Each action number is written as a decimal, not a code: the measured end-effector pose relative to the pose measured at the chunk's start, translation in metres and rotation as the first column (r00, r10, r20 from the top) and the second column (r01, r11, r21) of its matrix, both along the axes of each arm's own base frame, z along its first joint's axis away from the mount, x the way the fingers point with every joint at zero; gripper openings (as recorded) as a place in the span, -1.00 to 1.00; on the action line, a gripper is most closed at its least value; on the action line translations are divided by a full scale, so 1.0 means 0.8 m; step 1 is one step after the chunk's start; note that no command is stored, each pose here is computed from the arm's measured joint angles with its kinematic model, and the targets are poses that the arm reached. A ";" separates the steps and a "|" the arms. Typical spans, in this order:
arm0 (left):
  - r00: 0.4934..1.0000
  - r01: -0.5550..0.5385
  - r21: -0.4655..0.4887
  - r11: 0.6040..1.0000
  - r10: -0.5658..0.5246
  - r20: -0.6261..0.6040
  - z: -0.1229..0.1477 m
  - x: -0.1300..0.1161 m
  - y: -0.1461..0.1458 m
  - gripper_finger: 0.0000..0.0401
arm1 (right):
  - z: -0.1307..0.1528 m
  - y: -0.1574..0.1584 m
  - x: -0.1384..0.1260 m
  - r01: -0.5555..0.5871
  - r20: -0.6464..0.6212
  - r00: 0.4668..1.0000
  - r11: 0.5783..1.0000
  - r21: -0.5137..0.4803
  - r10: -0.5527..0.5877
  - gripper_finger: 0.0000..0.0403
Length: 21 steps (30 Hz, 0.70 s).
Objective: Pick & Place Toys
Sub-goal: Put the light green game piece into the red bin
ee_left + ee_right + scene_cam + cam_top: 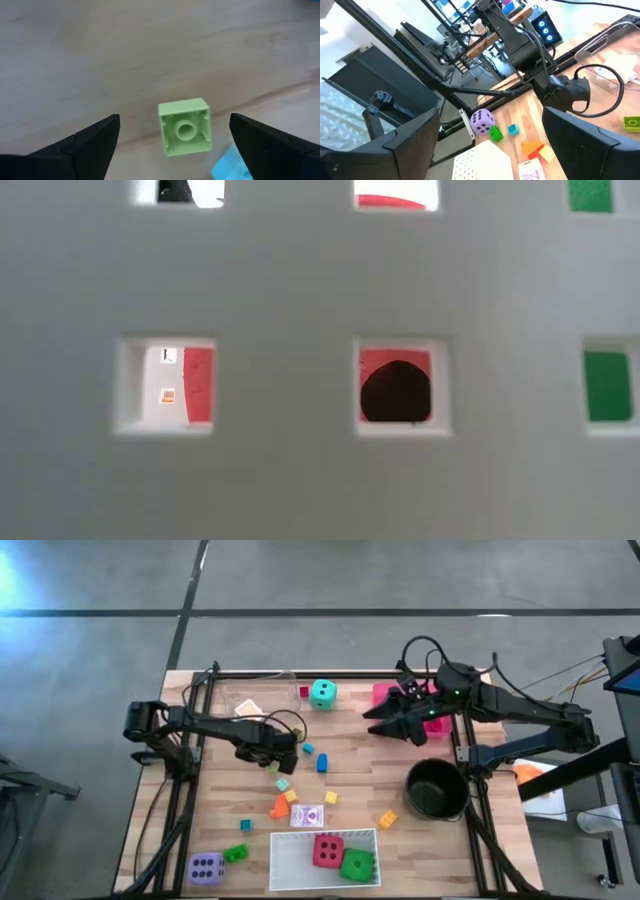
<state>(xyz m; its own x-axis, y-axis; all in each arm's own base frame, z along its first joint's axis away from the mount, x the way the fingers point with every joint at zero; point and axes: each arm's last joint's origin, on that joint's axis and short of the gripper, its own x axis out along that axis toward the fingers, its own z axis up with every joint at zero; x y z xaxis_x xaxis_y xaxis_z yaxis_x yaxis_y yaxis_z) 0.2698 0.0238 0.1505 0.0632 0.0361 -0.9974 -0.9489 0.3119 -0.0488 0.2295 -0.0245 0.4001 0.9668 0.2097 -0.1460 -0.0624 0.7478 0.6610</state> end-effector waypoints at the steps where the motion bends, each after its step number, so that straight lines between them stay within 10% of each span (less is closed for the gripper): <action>1: 1.000 -0.005 -0.001 1.000 0.005 -0.003 -0.001 -0.001 0.000 0.84 | 0.000 0.000 0.000 0.001 0.001 1.000 1.000 0.000 -0.001 0.70; 12: 0.999 -0.012 0.004 1.000 0.011 0.046 -0.003 0.004 0.000 0.20 | -0.003 0.000 0.004 0.003 -0.012 1.000 1.000 0.005 -0.003 0.70; 21: 0.999 -0.009 0.006 1.000 0.008 0.041 -0.004 0.003 0.000 0.09 | -0.003 0.000 0.004 0.003 -0.012 1.000 1.000 0.005 -0.003 0.70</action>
